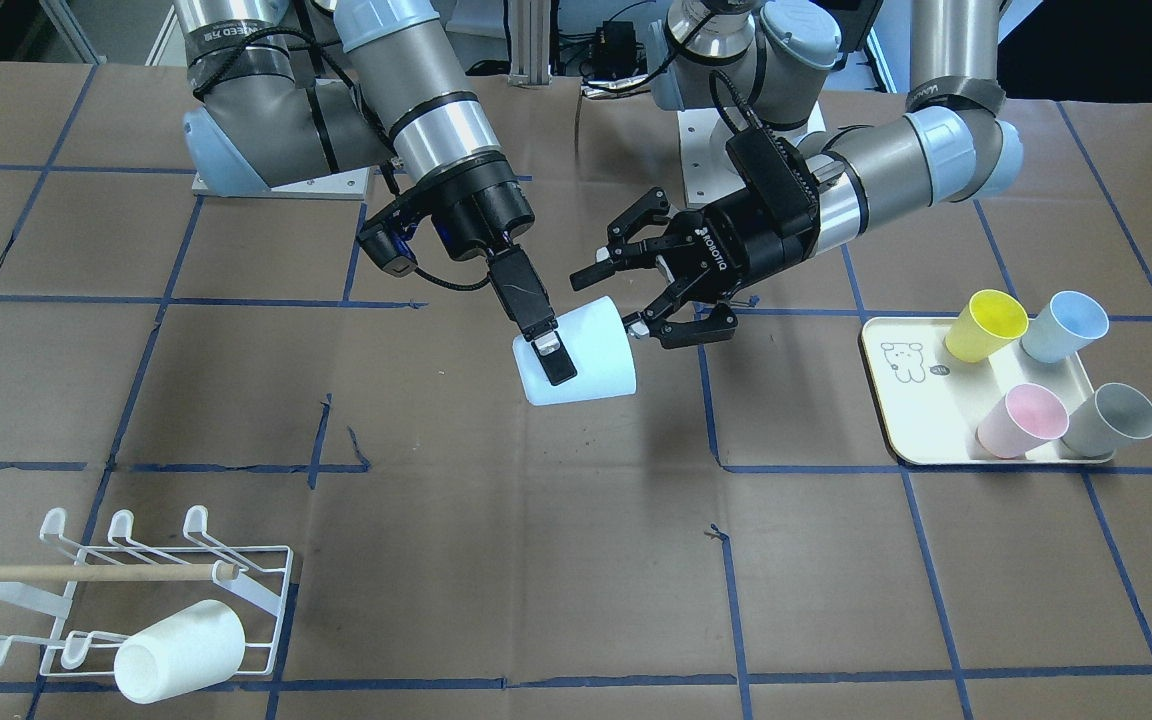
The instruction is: Transfer IKEA cup to right arm and place on rack
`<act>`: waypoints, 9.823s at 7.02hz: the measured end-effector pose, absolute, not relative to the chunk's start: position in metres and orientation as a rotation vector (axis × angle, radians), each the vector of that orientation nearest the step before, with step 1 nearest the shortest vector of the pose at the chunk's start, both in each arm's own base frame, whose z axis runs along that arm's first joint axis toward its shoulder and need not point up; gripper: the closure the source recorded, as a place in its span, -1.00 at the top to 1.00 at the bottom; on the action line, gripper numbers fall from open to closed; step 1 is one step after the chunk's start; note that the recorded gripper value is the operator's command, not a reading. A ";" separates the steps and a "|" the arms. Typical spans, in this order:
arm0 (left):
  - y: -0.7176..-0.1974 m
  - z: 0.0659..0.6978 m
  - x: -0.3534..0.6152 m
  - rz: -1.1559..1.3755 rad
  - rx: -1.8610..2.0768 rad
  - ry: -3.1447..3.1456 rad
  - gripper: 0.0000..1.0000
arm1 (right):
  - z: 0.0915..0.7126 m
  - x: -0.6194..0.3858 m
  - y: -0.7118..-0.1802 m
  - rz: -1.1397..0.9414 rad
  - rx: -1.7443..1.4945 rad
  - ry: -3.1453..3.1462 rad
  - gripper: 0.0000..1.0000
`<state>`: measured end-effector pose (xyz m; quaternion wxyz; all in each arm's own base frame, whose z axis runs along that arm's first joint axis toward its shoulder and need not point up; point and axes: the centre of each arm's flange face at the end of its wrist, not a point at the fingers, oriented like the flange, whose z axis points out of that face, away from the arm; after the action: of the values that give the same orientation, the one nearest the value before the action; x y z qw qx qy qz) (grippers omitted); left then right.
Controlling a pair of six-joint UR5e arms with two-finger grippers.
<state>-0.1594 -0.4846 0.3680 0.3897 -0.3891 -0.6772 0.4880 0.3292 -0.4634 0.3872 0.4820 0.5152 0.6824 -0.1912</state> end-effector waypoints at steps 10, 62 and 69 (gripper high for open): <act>-0.579 0.416 -0.059 1.240 -0.742 -2.492 0.99 | 0.391 0.169 -0.543 -1.060 0.813 2.047 -0.69; -0.520 0.481 -0.123 0.152 0.002 -3.139 0.99 | 0.460 0.155 -0.453 -0.134 0.085 3.063 1.00; -0.521 0.481 -0.123 0.155 0.002 -3.139 0.99 | 0.481 0.150 -0.463 -0.203 0.082 3.069 1.00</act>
<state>-0.1231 -0.5210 0.4810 -0.0005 0.0005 -0.9988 0.0494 0.1500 -0.4627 0.4814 0.0326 0.0267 0.9969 -0.0661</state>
